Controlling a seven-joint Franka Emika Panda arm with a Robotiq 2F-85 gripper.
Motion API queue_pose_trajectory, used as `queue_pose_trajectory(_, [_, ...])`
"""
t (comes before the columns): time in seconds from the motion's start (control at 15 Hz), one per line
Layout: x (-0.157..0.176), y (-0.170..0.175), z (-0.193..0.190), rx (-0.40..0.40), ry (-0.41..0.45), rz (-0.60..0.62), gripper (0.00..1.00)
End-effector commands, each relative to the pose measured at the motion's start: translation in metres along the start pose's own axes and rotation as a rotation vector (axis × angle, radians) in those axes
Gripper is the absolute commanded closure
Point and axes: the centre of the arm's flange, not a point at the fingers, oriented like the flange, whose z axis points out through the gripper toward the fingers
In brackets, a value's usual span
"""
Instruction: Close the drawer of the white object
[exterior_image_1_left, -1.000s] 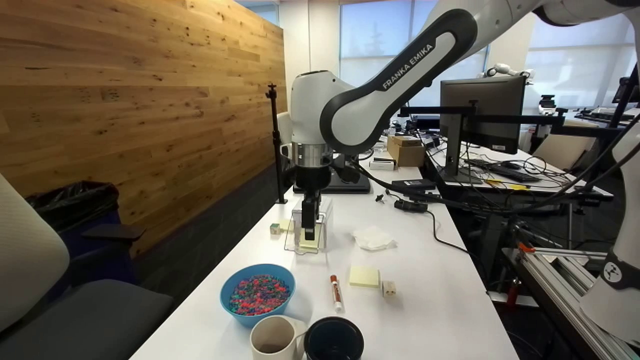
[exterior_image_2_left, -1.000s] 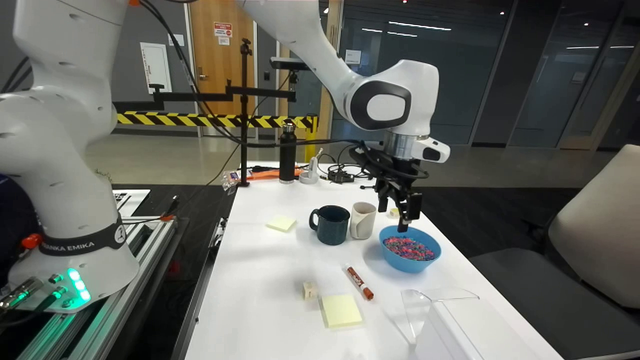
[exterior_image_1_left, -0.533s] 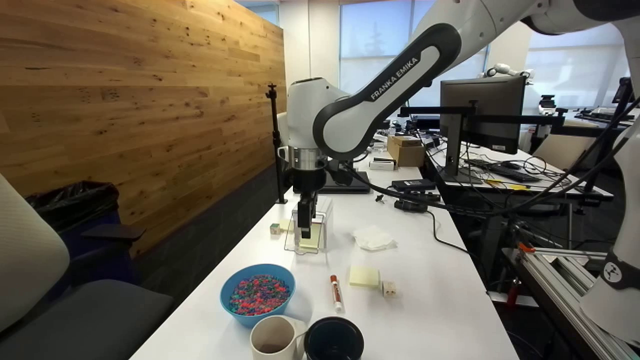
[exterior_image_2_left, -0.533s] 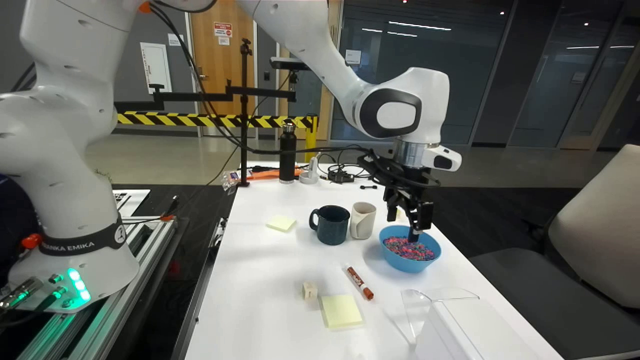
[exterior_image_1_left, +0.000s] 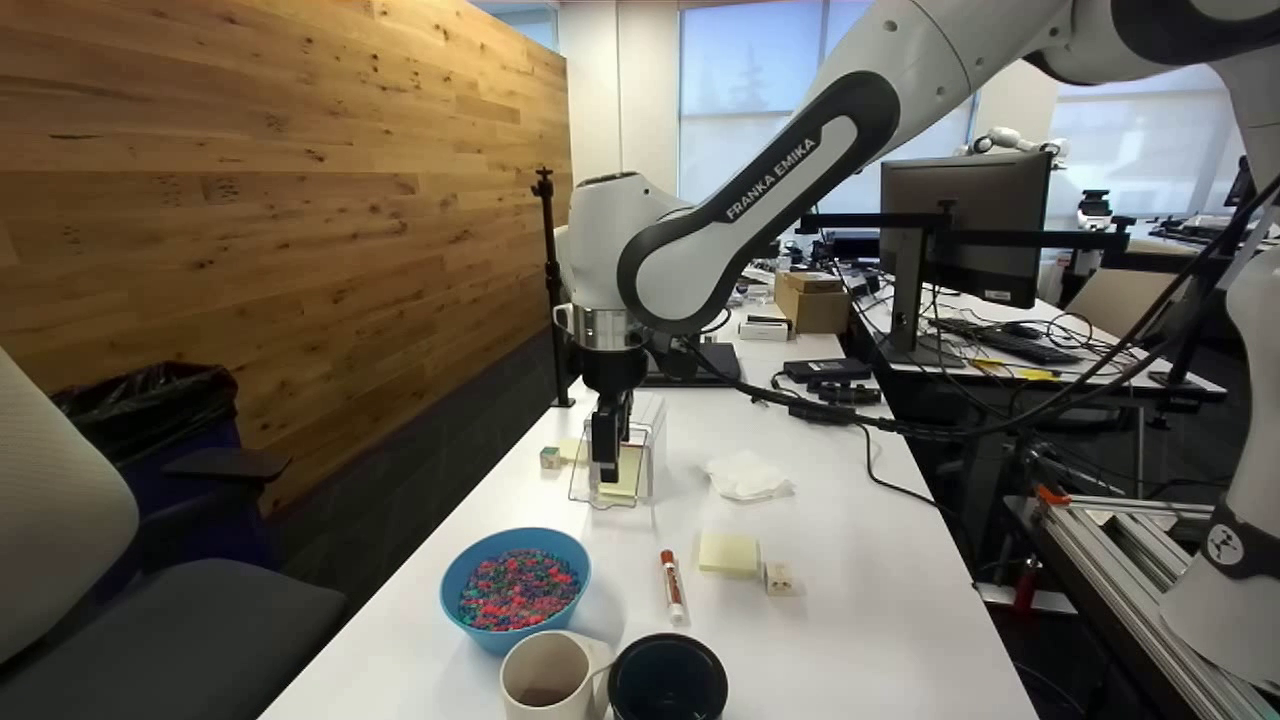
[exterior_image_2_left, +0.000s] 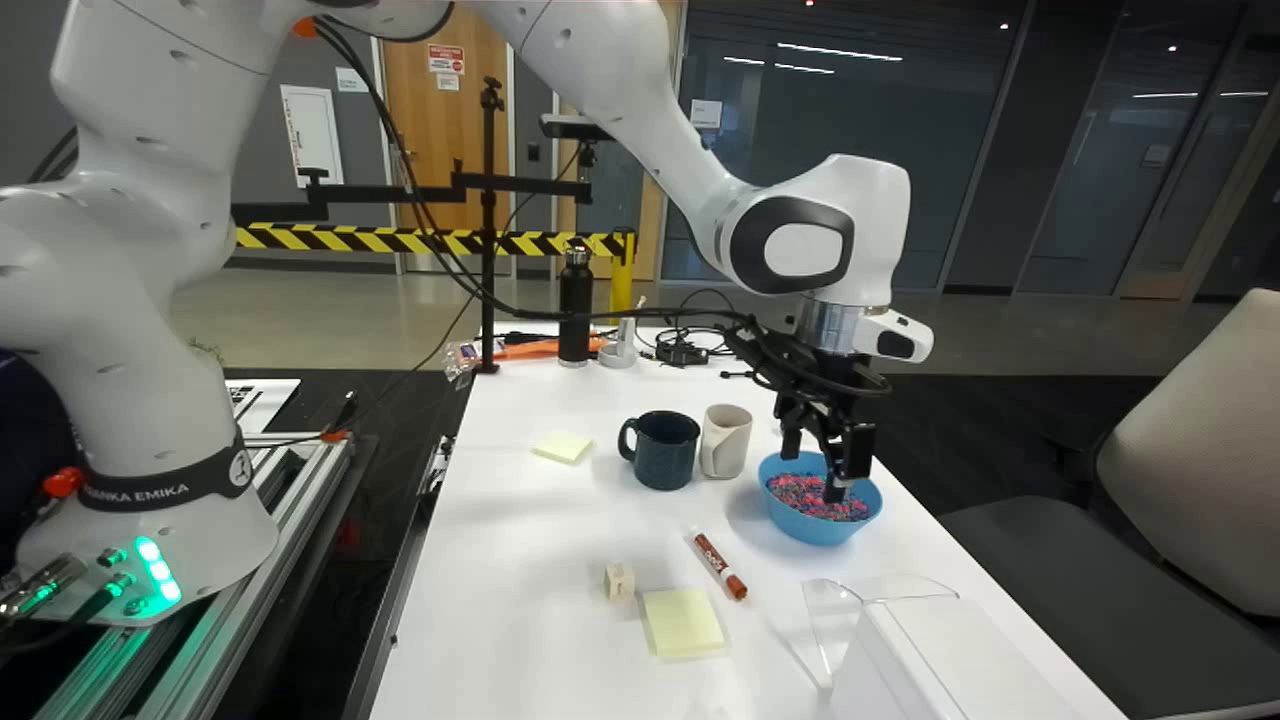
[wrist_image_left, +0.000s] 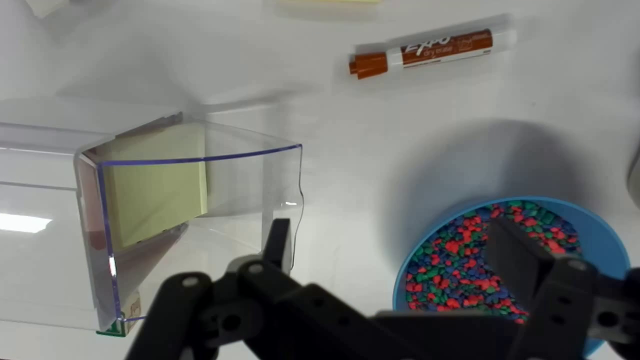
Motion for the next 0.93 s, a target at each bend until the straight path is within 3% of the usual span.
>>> queue_pose_trajectory(0.0, [0.014,0.005,0.01,-0.025,0.002,0.007,0.0])
queue_pose_trajectory(0.87, [0.035,0.037,0.021,-0.057,0.022,0.067,0.0])
